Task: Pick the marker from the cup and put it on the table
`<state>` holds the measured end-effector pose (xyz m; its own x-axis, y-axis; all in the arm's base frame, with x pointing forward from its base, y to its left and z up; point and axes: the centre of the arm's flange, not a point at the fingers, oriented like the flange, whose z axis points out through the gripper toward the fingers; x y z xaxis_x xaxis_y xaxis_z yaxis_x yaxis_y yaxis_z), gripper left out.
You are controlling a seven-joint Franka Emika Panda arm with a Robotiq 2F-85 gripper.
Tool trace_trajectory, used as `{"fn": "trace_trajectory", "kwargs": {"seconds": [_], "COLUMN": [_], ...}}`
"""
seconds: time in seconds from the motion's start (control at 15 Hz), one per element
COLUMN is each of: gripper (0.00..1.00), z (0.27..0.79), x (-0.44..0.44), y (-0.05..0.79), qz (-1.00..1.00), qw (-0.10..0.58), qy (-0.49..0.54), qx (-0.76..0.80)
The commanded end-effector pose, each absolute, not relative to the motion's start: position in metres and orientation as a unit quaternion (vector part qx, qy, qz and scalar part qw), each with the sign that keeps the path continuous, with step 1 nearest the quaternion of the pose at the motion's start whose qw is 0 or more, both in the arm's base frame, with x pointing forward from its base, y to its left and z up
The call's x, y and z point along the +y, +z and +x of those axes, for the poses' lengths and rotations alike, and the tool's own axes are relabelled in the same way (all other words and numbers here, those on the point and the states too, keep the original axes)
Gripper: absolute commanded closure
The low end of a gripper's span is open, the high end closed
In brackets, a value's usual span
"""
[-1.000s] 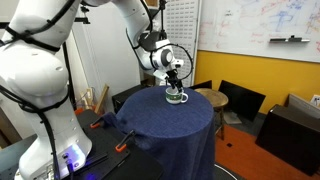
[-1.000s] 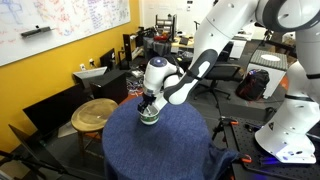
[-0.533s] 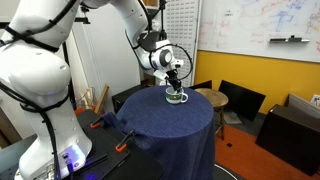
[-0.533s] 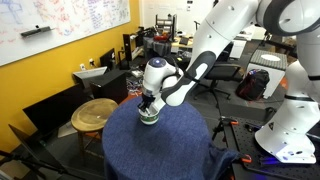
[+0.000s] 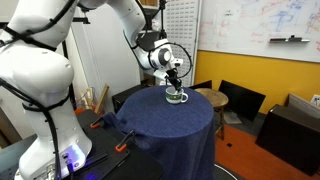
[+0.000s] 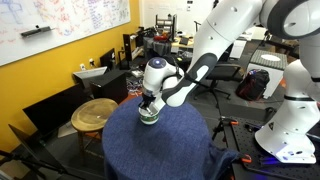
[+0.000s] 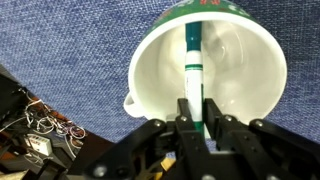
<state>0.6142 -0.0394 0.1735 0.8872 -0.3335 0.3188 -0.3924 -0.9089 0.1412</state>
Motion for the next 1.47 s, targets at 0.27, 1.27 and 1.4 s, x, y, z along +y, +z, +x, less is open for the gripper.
{"fn": "trace_trajectory", "kwargs": {"seconds": [0.27, 1.27, 1.4], "gripper": [0.95, 0.95, 0.95], "z": [0.588, 0.54, 0.531], "x": [-0.019, -0.019, -0.026], "y": [0.197, 0.266, 0.276], "qz": [0.953, 0.907, 0.898], "qw": [0.151, 0.185, 0.179], "qy": [0.175, 0.285, 0.298], "qx": [-0.196, -0.25, -0.269]}}
